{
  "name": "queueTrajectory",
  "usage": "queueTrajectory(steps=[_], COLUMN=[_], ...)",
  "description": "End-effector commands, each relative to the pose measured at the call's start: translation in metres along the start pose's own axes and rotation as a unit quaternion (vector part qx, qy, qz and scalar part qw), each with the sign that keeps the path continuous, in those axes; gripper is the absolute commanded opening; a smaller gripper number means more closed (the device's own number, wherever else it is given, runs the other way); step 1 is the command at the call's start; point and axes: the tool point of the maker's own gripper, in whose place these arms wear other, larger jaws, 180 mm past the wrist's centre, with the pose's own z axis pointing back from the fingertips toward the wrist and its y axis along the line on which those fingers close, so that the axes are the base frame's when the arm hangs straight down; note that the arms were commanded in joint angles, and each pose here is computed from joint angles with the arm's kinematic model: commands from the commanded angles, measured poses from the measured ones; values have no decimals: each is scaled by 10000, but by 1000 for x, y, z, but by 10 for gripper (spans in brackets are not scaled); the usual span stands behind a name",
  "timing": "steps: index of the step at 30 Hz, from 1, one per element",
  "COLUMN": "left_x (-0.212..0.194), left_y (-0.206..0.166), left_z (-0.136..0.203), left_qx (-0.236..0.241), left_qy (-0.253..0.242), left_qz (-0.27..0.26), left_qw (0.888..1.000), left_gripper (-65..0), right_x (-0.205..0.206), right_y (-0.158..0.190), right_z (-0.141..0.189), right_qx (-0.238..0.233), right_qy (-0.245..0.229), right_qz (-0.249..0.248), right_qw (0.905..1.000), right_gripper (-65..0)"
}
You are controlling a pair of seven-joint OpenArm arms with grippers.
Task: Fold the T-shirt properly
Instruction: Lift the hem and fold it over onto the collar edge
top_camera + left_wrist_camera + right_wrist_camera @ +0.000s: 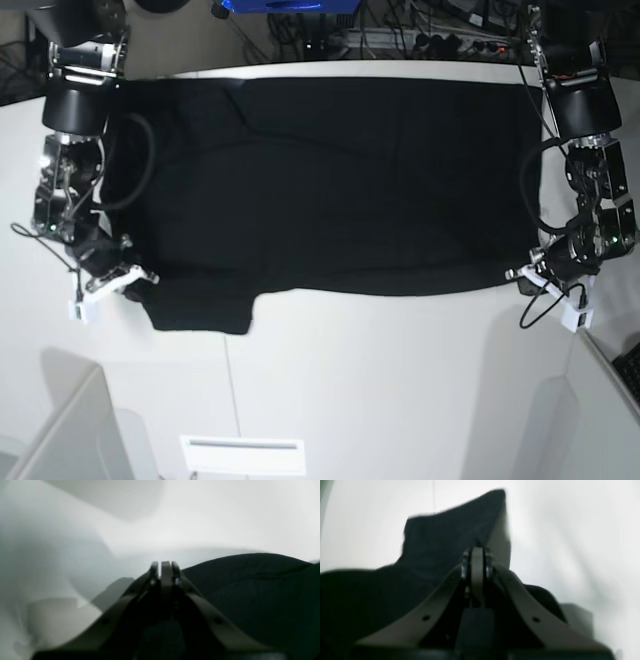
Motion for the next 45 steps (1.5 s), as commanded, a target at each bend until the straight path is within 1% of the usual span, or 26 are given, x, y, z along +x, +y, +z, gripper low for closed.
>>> queueTrajectory(steps=[1,3,8,11,14,17,19,21,26,28,31,32,33,40,43,45], left_x=[28,23,21,10,0,-3,2,6,0,-5,-4,-4,-6,-15,-10,-13], left_y=[-2,-3,11,7,5,4,6,2,1,1,2,2,1,2,-4,-6], left_z=[11,12,34,33,35,43,49,53,53,54,54,54,55,57,62,64], left_qx=[-37,-36,131,86,91,108,12,-185,-256,-244,-238,-238,-241,-211,-236,-237], left_qy=[-363,-299,-558,-331,-223,-279,-425,-536,-494,-449,-450,-450,-438,-365,-454,-385], left_qz=[-117,-149,-30,18,-37,-120,66,219,266,249,244,244,236,189,68,19], left_qw=[9993,9994,9983,9994,9997,9995,9991,9981,9981,9984,9984,9984,9985,9989,9987,9990], left_gripper=[-650,-650,-650,-650,-650,-650,-650,-650,-650,-650,-650,-650,-650,-650,-650,-650], right_x=[33,32,27,27,18,17,21,20,7,3,3,1,-3,-12,-13,-17], right_y=[-2,-5,-5,-4,-5,-8,-7,-7,-6,-5,-3,-3,-3,3,-11,-12], right_z=[9,14,25,25,26,35,40,42,42,47,49,49,50,62,72,75], right_qx=[8,-36,-59,-55,-54,-102,-112,-120,-111,-120,-221,-229,-232,-256,-416,-357], right_qy=[-429,-439,-370,-379,-205,-243,-337,-281,-103,-108,-159,-103,-50,-85,-148,-151], right_qz=[42,-39,49,66,30,-60,-117,-128,-167,-118,-284,-307,-306,-204,-388,-577], right_qw=[9991,9990,9993,9992,9998,9996,9993,9995,9997,9998,9992,9992,9993,9994,9983,9976], right_gripper=[-650,-650,-650,-650,-650,-650,-650,-650,-650,-650,-650,-650,-650,-650,-650,-650])
